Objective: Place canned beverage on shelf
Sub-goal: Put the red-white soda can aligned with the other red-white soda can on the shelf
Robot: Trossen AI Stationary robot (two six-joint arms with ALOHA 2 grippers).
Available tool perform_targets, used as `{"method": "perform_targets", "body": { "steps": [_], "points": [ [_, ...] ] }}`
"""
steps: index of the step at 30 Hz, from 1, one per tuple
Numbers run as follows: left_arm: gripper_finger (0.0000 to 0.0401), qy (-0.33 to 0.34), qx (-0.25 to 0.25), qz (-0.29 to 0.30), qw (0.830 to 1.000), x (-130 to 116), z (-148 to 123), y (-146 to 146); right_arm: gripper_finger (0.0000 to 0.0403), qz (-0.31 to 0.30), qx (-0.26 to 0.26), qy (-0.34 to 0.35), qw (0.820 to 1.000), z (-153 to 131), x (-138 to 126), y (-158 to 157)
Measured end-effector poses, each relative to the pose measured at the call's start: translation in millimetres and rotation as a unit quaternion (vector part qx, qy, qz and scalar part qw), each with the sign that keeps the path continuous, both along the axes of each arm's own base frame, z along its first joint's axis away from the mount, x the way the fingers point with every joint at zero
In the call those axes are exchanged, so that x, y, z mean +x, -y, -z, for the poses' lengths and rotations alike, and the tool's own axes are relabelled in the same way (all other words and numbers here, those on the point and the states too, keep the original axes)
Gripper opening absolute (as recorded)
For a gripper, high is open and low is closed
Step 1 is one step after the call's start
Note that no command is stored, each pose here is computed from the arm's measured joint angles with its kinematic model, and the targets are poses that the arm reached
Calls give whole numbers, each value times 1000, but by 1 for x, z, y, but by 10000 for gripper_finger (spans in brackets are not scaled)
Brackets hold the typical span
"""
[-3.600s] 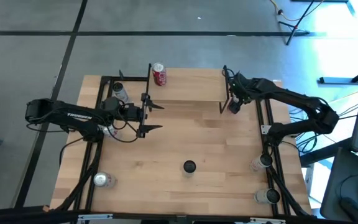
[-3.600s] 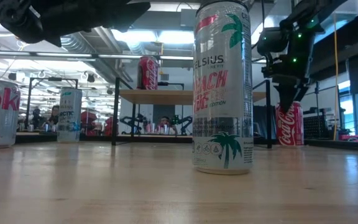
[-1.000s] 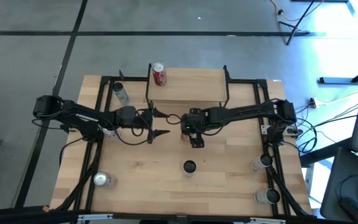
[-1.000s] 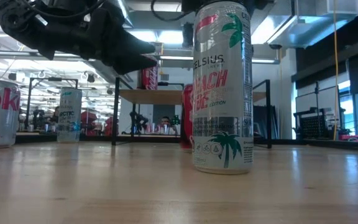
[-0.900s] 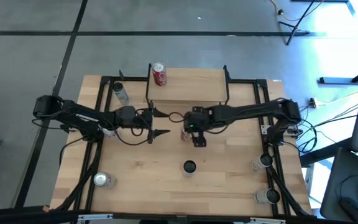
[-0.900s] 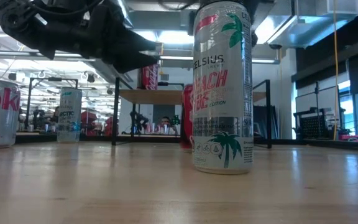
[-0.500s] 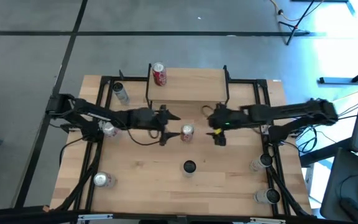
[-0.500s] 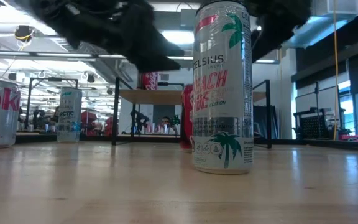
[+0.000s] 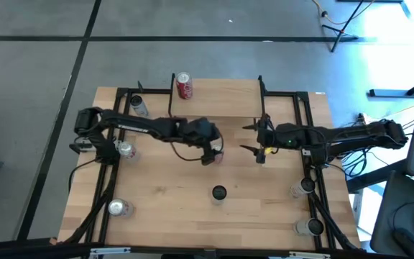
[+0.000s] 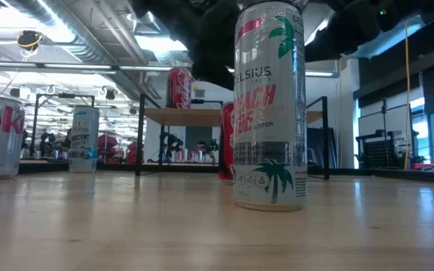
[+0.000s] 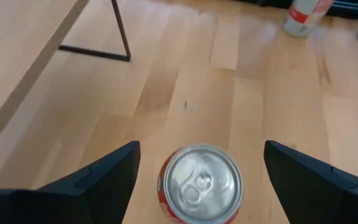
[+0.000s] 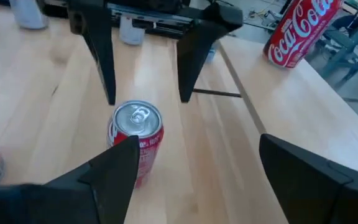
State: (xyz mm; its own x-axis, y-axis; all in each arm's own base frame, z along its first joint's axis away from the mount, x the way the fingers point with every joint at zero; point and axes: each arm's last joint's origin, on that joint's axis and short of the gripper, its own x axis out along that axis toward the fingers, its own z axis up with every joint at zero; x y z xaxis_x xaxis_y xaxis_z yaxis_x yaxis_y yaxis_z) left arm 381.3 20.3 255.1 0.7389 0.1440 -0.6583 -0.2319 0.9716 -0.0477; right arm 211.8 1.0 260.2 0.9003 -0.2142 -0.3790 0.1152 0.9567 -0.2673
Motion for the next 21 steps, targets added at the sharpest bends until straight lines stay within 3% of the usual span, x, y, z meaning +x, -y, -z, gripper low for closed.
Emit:
{"method": "perform_targets", "body": {
  "steps": [6,18,21],
  "points": [
    [327,-69,-14,-14,997,17,10,-1,316,1,1,-39,999,7,-3,0],
    [327,-90,-1,-33,995,18,17,-3,317,2,2,-56,998,10,-5,0],
    [327,-94,-20,-16,995,21,22,-3,317,5,8,-56,998,10,-5,0]
  ]
}}
